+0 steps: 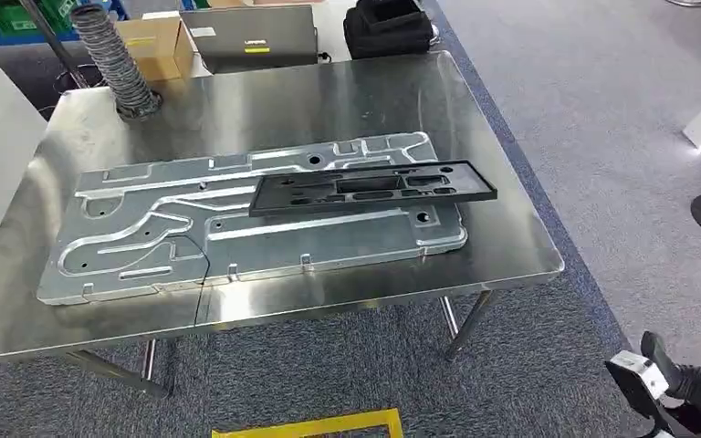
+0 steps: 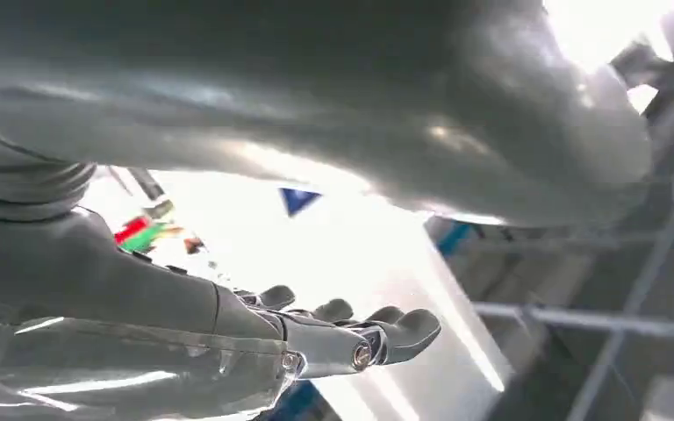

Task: Take the parts from the cabinet and place them on the table.

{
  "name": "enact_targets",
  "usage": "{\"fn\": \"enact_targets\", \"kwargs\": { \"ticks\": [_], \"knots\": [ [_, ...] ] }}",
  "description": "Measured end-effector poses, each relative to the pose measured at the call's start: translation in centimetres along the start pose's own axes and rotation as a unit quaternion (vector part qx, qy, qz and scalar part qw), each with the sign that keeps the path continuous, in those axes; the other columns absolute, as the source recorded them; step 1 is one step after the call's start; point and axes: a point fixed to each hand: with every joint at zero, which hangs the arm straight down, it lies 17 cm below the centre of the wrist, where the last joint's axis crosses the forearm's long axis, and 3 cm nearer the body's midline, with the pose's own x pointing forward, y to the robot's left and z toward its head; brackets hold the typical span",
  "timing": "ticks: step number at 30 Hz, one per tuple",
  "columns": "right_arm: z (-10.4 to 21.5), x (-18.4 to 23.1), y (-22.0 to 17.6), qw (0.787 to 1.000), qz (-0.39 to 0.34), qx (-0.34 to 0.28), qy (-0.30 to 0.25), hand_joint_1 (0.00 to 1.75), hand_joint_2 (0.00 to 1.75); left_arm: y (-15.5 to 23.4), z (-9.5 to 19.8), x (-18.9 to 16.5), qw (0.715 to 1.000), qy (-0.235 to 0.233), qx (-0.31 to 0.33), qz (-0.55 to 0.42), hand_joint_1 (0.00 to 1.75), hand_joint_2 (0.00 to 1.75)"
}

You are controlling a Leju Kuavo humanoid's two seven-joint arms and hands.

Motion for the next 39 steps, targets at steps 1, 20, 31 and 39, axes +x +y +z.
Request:
{"fn": "enact_targets", "kwargs": {
  "ticks": [1,20,31,39],
  "knots": [
    [0.4,-0.5,0.1,1.000,0.003,0.004,0.008,0.00,0.00,0.0,0.0,0.1,1.000,-0.001,0.000,0.001,0.00,0.00],
    [14.1,-5.3,9.5,0.970,-0.018,0.178,0.163,0.00,0.00,-0.6,0.0,0.3,1.000,-0.004,-0.002,0.004,0.00,0.00],
    [30.5,-4.7,15.2,0.889,-0.064,0.333,0.308,0.00,0.00,-0.8,0.3,-0.5,1.000,0.003,-0.004,0.002,0.00,0.00],
    [38.0,-1.2,17.6,0.813,-0.142,0.410,0.389,0.00,0.00,-0.8,0.2,-0.2,1.000,0.000,-0.003,0.003,0.00,0.00]
  ]
}}
